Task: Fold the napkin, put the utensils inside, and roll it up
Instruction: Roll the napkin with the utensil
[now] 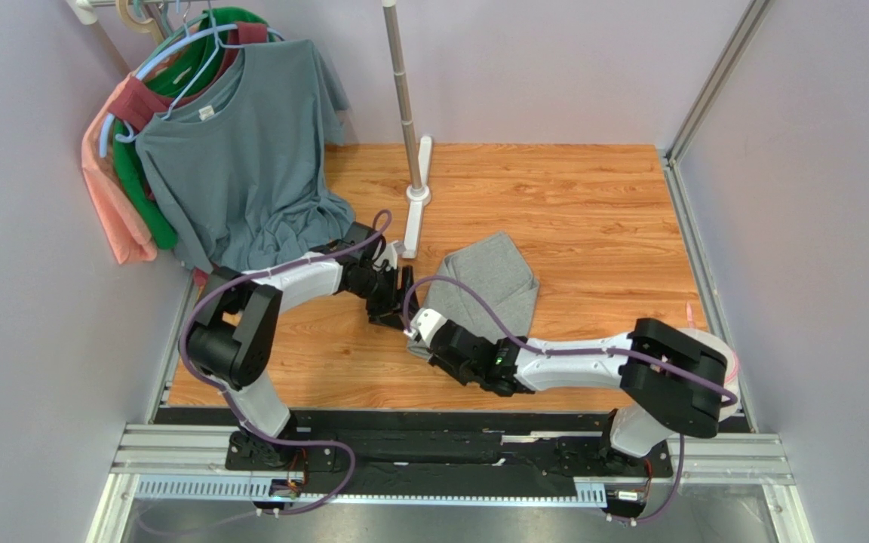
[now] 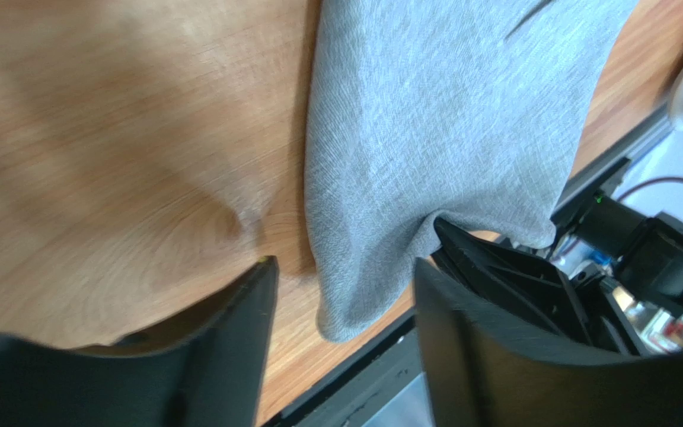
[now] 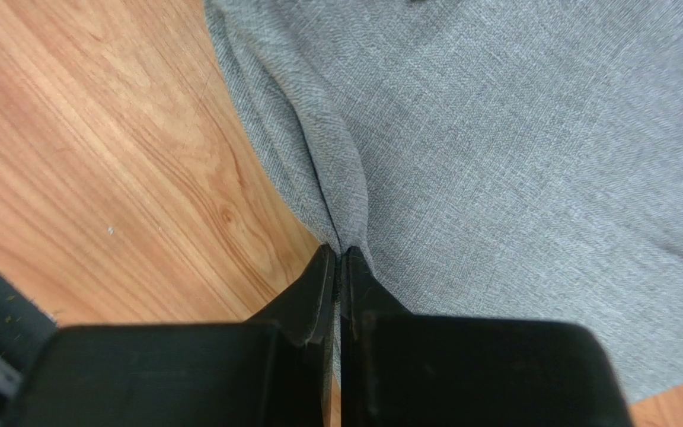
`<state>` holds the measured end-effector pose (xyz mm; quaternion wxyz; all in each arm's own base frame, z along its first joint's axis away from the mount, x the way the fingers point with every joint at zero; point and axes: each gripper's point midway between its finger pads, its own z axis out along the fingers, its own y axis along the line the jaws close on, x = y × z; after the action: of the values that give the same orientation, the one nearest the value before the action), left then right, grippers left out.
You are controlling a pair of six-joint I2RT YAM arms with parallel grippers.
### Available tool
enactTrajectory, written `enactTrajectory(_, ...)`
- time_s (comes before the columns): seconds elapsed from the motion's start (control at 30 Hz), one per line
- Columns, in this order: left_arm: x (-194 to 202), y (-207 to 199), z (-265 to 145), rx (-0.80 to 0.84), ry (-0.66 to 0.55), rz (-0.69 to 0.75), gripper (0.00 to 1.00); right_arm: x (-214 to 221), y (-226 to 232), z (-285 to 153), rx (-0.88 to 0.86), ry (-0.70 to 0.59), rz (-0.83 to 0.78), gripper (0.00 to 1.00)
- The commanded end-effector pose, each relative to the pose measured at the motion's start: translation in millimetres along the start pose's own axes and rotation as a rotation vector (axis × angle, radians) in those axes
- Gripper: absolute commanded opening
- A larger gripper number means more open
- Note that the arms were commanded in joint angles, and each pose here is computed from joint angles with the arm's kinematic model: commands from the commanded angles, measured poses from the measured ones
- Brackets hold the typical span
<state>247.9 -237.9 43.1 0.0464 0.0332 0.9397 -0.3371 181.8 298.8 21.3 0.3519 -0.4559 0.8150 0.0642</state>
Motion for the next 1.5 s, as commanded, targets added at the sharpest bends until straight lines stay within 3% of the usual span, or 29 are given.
enactTrajectory(0.0,-21.8,0.2,-28.5,-0.051,-0.157,0.021,0.75,0.3,14.4,-15.0,-0.2,0.023,0.137,0.0)
enactTrajectory(0.17,-31.4,12.9,-40.4,-0.118,-0.298,0.036,0.75,-9.9,5.5,-19.7,-0.308,0.032,0.253,0.0)
enactTrajectory(0.27,-37.7,4.1,-48.8,-0.062,-0.407,0.097,0.74,-16.8,4.1,-23.4,-0.399,0.039,0.322,0.0)
enactTrajectory(0.4,-40.9,-18.6,-64.5,0.031,-0.532,0.242,0.74,-21.3,4.5,-25.7,-0.499,0.063,0.382,0.0)
enactTrajectory(0.6,-30.0,-58.9,-71.4,0.139,-0.598,0.478,0.73,-35.8,-2.0,-28.8,-0.621,0.079,0.482,0.0)
enactTrajectory(0.93,-16.0,-70.8,-45.7,0.213,-0.546,0.608,0.73,-29.2,-17.8,-12.4,-0.724,0.133,0.615,0.0)
enactTrajectory(1.47,-4.5,-59.6,-6.7,0.222,-0.414,0.625,0.7,-19.6,-49.2,16.5,-0.812,0.19,0.835,0.0)
